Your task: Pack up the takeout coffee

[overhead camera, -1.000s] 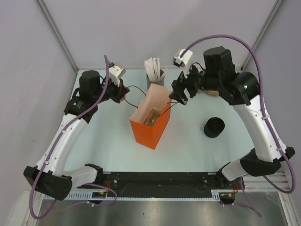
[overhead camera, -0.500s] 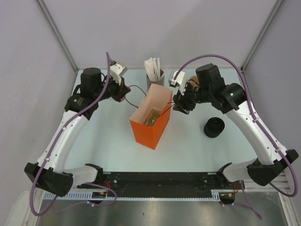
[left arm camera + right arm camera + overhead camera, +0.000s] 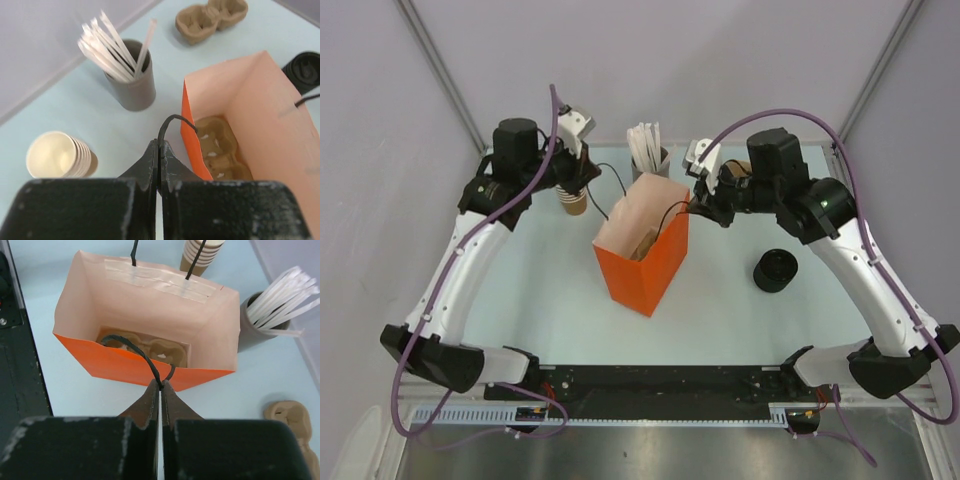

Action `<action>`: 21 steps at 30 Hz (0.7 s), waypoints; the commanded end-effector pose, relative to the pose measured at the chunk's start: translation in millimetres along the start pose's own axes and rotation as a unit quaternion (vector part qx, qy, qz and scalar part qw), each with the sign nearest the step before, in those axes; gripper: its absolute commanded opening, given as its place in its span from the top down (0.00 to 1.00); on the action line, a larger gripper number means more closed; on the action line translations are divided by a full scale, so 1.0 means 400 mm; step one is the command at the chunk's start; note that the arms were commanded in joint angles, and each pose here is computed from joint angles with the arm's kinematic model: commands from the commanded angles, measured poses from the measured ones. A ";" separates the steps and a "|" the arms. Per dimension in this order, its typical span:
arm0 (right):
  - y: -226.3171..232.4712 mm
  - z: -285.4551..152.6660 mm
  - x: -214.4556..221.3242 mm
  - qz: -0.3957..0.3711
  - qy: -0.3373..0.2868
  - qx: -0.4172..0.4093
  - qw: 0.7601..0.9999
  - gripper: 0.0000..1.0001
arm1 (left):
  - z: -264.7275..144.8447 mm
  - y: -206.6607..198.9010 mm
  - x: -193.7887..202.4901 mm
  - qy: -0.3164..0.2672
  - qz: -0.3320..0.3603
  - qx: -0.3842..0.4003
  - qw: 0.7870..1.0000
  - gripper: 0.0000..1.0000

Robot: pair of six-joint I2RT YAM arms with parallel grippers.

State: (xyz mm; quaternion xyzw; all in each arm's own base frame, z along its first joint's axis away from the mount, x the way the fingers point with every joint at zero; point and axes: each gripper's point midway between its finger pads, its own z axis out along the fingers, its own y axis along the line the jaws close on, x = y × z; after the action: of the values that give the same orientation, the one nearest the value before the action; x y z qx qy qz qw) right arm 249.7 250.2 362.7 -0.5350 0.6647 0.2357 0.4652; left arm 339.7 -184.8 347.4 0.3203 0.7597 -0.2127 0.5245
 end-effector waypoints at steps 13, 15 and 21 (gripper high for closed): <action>-0.032 -0.070 -0.162 -0.010 -0.093 0.056 0.994 1.00 | -0.040 0.007 -0.239 -0.075 0.052 -0.002 0.996 0.99; -0.026 -0.055 -0.147 -0.008 -0.086 0.052 0.995 0.99 | -0.031 0.003 -0.218 -0.069 0.051 0.001 0.996 0.97; -0.005 -0.009 -0.047 -0.008 -0.033 0.039 0.999 0.67 | 0.014 0.003 -0.109 -0.027 0.038 0.009 0.999 0.52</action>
State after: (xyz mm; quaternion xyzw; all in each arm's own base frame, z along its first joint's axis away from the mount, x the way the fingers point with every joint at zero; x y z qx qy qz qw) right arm 251.7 259.7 390.2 -0.5065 0.6535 0.2409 0.5084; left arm 363.3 -196.9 393.5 0.3401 0.7341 -0.2037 0.5513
